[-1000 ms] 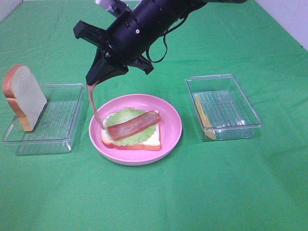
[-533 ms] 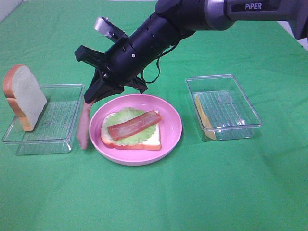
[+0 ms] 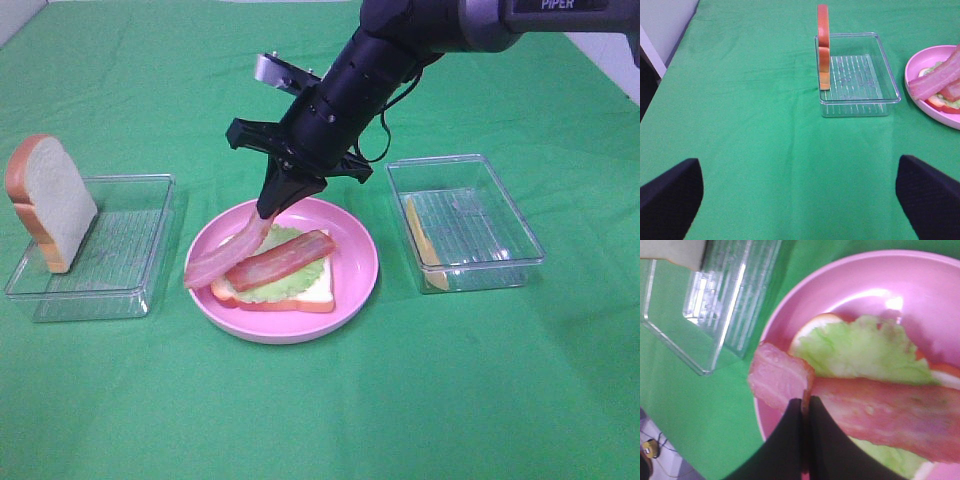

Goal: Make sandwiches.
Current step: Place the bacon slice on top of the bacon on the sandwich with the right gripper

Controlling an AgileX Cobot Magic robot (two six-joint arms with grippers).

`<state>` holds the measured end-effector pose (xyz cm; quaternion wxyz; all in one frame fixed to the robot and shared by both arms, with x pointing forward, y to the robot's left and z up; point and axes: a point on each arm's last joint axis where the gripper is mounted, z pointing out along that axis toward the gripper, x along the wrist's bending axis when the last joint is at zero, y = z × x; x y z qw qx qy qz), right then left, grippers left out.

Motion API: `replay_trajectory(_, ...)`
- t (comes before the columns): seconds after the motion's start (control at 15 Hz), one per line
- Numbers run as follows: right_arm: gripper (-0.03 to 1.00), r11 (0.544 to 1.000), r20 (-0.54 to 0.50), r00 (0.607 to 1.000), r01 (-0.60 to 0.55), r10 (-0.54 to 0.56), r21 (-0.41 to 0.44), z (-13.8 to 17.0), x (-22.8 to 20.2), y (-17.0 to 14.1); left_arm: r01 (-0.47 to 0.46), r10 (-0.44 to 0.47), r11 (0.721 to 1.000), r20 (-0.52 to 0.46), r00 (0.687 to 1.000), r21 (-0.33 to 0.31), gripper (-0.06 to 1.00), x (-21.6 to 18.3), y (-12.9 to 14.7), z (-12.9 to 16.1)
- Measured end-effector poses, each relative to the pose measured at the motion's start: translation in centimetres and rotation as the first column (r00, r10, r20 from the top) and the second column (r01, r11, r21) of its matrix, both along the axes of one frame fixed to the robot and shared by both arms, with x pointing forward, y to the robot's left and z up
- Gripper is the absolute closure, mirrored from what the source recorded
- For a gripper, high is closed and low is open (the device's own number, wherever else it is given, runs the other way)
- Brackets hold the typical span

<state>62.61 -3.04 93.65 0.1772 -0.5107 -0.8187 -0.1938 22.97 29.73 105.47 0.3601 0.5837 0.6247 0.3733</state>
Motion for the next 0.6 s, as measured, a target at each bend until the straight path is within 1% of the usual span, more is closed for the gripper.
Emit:
replay_trajectory(0.07,0.95,0.998,0.019,1.000,0.001,0.000,-0.062,-0.29,0.14,-0.49,0.000,0.000,1.000,0.000,1.000,0.000,-0.03,0.00,0.00,0.00)
replay_trajectory(0.13,0.95,0.995,0.030,1.000,0.002,0.001,-0.097,-0.44,0.24,-0.78,0.000,0.000,1.000,0.000,1.000,0.000,-0.03,0.00,0.00,0.00)
replay_trajectory(0.2,0.95,0.994,0.035,0.999,0.002,0.002,-0.111,-0.49,0.28,-0.89,0.000,0.000,1.000,0.000,1.000,0.000,-0.03,0.00,0.00,0.00)
replay_trajectory(0.53,0.95,0.993,0.032,0.999,0.016,-0.012,-0.119,-0.52,0.30,-0.96,0.000,0.000,1.000,0.000,1.000,0.000,-0.03,0.00,0.00,0.00)
replay_trajectory(0.6,0.93,0.993,0.030,0.999,0.020,-0.016,-0.120,-0.53,0.30,-0.96,0.000,0.000,1.000,0.000,1.000,0.000,-0.03,0.00,0.00,0.00)
